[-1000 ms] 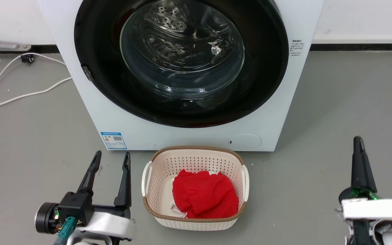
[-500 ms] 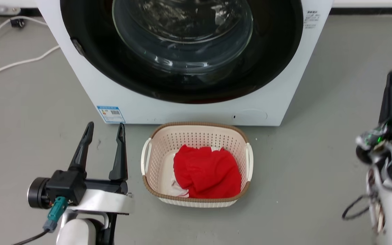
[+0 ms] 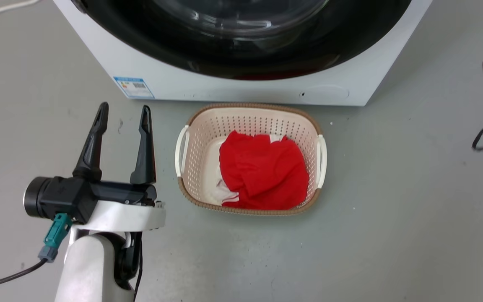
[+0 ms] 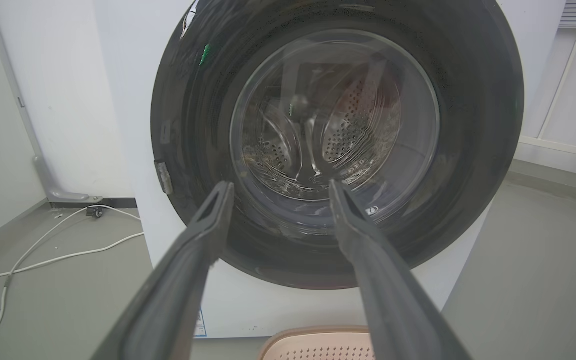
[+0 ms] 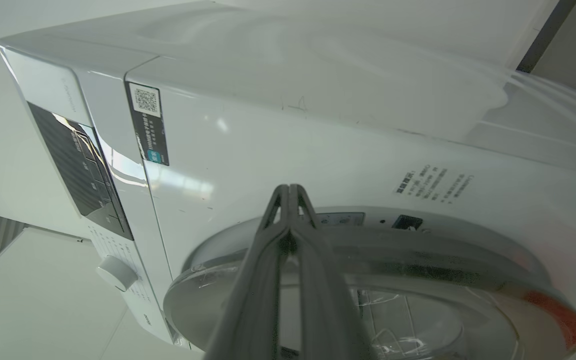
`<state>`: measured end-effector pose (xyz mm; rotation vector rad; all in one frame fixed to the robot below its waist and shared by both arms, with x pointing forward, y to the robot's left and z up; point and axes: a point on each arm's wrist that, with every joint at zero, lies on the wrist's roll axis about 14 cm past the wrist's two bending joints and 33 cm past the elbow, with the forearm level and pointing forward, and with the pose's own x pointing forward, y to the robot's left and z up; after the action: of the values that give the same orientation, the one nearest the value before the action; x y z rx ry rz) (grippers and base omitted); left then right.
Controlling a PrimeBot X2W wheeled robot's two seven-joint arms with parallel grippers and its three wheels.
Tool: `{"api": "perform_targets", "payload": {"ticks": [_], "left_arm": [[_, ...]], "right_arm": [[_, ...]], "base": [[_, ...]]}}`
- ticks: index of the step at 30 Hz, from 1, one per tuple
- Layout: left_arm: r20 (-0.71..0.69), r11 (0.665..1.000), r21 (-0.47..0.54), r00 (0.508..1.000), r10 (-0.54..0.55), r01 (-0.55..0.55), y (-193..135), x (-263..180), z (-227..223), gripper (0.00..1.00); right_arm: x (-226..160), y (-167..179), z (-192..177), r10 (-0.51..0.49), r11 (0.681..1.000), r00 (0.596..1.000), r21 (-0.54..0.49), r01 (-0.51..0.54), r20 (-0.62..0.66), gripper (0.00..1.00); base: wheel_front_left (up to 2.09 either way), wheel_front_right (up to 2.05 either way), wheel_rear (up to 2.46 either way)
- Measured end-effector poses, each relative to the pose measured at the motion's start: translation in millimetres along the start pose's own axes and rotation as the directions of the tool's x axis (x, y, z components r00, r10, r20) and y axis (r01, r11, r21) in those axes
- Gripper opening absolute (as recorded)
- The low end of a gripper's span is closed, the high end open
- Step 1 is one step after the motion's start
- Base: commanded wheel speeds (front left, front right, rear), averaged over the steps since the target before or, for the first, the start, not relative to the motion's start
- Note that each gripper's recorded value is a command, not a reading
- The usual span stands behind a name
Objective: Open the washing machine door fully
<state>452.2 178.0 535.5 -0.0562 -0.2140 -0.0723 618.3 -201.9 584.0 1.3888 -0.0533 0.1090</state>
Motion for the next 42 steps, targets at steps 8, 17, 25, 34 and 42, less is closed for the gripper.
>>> {"api": "perform_targets", "payload": {"ticks": [8, 17, 25, 34, 42], "left_arm": [[-0.023, 1.000, 0.004, 1.000, -0.008, 0.008, 1.7, 14.2, -18.4, 1.00], [-0.046, 1.000, 0.010, 0.999, -0.011, 0.011, 3.5, 19.0, -31.1, 1.00], [-0.046, 1.000, 0.008, 0.999, -0.014, 0.015, 2.3, 18.4, -29.9, 1.00], [-0.029, 1.000, -0.002, 0.999, -0.027, 0.027, -4.2, 15.8, -19.6, 1.00], [-0.021, 1.000, -0.008, 0.999, -0.029, 0.028, -7.9, 0.0, -5.8, 1.00]], "right_arm": [[47.7, -13.4, -46.7, -0.090, 0.989, 0.973, -0.130, 0.063, -0.211, 0.00], [65.4, -28.1, -82.5, -0.181, 0.964, 0.912, -0.248, 0.091, -0.369, 0.00], [56.4, -21.0, -101.0, -0.196, 0.965, 0.842, -0.254, 0.073, -0.503, 0.00], [14.5, -13.6, -126.4, -0.168, 0.978, 0.713, -0.203, 0.036, -0.681, 0.00], [-44.9, -0.9, -159.5, -0.109, 0.991, 0.572, -0.135, -0.003, -0.813, 0.00]], "base": [[0.00, 0.00, 0.00], [0.00, 0.00, 0.00], [0.00, 0.00, 0.00], [0.00, 0.00, 0.00], [0.00, 0.00, 0.00]]}}
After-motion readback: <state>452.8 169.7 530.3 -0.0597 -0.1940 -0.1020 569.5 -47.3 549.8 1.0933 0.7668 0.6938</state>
